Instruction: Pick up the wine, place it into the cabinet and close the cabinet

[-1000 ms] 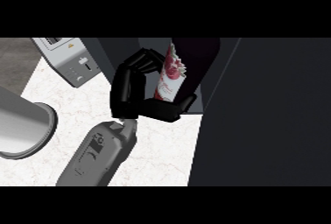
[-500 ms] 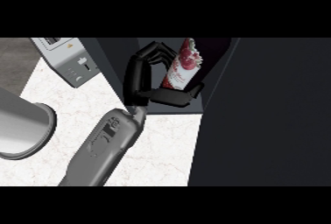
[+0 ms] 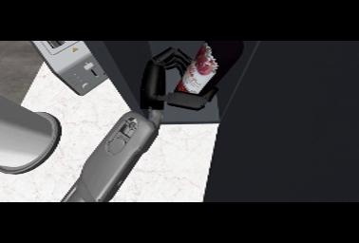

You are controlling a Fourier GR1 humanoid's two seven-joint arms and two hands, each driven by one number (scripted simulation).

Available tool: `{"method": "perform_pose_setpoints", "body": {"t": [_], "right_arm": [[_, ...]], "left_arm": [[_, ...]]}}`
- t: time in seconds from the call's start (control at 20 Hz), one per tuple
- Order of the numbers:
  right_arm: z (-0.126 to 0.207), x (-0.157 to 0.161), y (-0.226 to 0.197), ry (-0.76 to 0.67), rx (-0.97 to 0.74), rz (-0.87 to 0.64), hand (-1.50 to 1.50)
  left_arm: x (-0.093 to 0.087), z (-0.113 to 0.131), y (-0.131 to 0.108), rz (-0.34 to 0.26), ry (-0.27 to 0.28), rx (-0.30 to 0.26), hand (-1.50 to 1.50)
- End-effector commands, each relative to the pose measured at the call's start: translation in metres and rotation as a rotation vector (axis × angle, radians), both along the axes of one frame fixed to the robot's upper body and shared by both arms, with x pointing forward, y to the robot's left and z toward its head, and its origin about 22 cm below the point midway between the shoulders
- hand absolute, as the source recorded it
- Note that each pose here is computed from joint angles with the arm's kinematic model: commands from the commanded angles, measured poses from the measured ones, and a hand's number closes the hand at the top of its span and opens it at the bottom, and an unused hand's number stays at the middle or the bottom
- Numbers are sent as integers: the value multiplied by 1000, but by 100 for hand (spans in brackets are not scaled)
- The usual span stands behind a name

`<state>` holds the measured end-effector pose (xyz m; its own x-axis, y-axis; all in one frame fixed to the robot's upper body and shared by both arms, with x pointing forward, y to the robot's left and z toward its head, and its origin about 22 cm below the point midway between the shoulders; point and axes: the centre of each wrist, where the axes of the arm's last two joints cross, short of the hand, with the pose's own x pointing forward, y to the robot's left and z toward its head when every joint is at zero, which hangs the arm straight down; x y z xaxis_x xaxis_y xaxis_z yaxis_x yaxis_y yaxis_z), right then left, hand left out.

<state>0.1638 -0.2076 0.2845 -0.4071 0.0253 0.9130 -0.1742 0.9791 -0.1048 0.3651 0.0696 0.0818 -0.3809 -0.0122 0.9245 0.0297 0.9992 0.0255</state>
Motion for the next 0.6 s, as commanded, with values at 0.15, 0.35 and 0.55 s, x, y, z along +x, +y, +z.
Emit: {"method": "perform_pose_setpoints", "body": {"t": [0.15, 0.35, 0.55], "right_arm": [[-9, -16, 8, -10, 20, 73, -150], [-3, -18, -12, -7, 14, 86, -150], [-4, -2, -12, -10, 5, 107, -150]], "left_arm": [[10, -23, 0, 18, 32, 12, 150], [11, -38, 2, 38, 58, -6, 150], [5, -76, 16, 23, 72, 36, 150]]}}
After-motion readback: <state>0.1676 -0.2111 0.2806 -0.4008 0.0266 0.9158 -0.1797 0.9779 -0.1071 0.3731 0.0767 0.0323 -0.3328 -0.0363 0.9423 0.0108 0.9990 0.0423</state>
